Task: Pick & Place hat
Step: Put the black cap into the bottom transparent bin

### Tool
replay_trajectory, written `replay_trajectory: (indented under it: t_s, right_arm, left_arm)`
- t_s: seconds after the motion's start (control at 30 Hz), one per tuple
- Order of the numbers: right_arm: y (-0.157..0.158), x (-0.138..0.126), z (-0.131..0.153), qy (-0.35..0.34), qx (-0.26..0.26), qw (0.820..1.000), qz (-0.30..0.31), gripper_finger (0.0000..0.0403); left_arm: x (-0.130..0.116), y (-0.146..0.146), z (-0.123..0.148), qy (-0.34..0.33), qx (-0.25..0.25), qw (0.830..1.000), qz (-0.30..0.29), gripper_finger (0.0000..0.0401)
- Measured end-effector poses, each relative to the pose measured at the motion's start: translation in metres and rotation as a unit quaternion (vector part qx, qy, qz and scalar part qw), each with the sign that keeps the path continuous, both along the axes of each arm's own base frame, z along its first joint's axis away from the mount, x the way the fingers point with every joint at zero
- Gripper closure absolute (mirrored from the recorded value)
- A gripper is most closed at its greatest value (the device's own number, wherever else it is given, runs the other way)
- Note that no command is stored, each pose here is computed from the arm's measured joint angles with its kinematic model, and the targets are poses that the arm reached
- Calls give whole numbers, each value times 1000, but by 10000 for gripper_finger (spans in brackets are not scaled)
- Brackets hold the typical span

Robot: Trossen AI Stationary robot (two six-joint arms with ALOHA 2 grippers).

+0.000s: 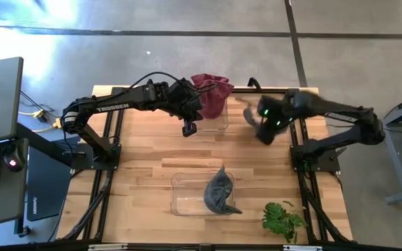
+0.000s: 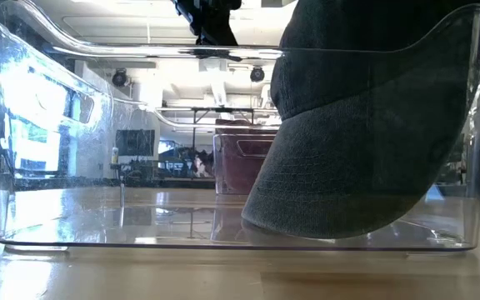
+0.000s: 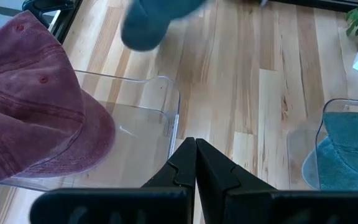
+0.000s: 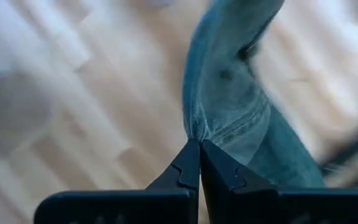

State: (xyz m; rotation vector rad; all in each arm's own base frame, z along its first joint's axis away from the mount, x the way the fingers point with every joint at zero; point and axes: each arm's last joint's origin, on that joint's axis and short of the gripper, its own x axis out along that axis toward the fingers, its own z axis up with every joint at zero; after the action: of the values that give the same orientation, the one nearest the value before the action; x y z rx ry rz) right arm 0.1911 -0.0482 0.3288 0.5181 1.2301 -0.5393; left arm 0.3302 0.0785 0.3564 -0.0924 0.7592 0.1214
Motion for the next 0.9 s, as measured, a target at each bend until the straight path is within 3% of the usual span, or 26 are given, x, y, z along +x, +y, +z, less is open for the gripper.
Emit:
replay_trajectory:
  t_s: [0.17,0.33,0.43,0.63,0.77,0.9]
  right_arm:
    - [22,23,-71,-55,66,996,21,396]
    - [30,30,-128,-149,150,977,20,389]
    - [27,27,-140,-170,205,964,18,357]
    - [22,28,-131,-184,306,933,51,258]
    - [24,28,-127,-153,235,960,11,234]
    - [35,34,-129,-142,160,976,-27,259]
  left_arm:
    - [0,0,0,0,0,1000,0,398]
    - [0,0,0,0,0,1000,0,398]
    - [0,0,0,3,-1,1000,0,398]
    - [-1,-1,0,2,-13,1000,-12,398]
    - [0,-4,0,-6,-45,998,-46,398]
    - [0,-4,0,-7,-51,998,-47,398]
